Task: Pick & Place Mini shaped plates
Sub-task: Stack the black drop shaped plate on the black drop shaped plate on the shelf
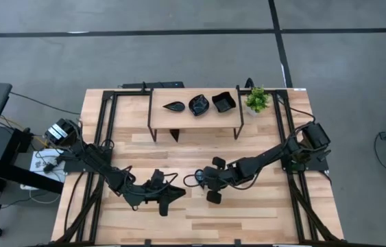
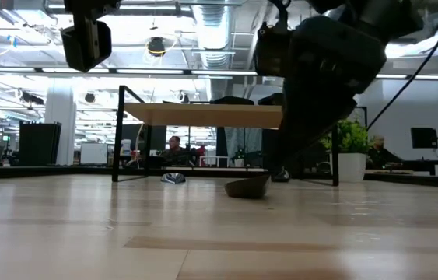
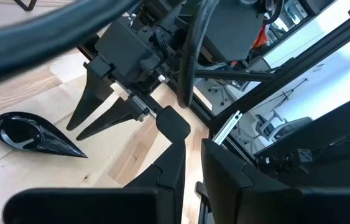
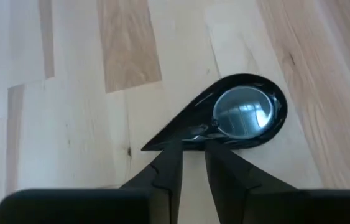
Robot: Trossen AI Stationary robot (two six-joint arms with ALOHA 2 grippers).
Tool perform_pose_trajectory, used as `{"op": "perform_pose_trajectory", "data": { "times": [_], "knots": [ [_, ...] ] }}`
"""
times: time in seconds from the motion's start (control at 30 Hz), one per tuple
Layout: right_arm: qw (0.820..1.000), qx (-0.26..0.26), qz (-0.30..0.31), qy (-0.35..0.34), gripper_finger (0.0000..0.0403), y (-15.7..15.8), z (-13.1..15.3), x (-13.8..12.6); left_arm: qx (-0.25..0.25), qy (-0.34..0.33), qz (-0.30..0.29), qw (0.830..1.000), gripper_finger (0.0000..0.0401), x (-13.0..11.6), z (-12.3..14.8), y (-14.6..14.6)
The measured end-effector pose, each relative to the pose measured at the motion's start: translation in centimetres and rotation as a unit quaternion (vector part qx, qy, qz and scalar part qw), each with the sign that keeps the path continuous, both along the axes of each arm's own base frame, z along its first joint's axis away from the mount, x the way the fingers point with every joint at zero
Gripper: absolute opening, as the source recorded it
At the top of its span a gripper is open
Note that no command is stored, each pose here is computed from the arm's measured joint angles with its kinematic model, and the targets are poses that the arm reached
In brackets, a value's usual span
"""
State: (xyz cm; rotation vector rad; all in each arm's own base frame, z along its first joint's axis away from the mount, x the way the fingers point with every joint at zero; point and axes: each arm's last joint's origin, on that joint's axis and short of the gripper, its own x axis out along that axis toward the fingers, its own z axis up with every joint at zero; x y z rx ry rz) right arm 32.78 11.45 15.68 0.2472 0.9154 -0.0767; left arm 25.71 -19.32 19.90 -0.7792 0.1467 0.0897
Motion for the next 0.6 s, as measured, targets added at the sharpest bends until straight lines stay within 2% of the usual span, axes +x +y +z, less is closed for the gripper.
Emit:
{"op": "perform_pose_trajectory", "data": {
  "times": [0.17, 0.37, 0.6],
  "knots": [
    [0.999, -0.015, 0.024, 0.022, 0.0066, 0.1, 0.4, -0.8, -0.004, -0.005, -0.002, 1.000, 0.0053, 0.0, 0.1, -0.1],
    [0.996, -0.028, 0.016, 0.081, 0.0065, -0.4, 0.3, -1.9, -0.017, -0.020, -0.002, 1.000, 0.0053, 0.0, 0.5, -0.1],
    [0.997, -0.004, 0.005, 0.074, 0.0065, 0.1, -1.6, -0.8, -0.023, -0.026, -0.002, 0.999, 0.0053, 0.0, 0.6, -0.2]
  ]
}}
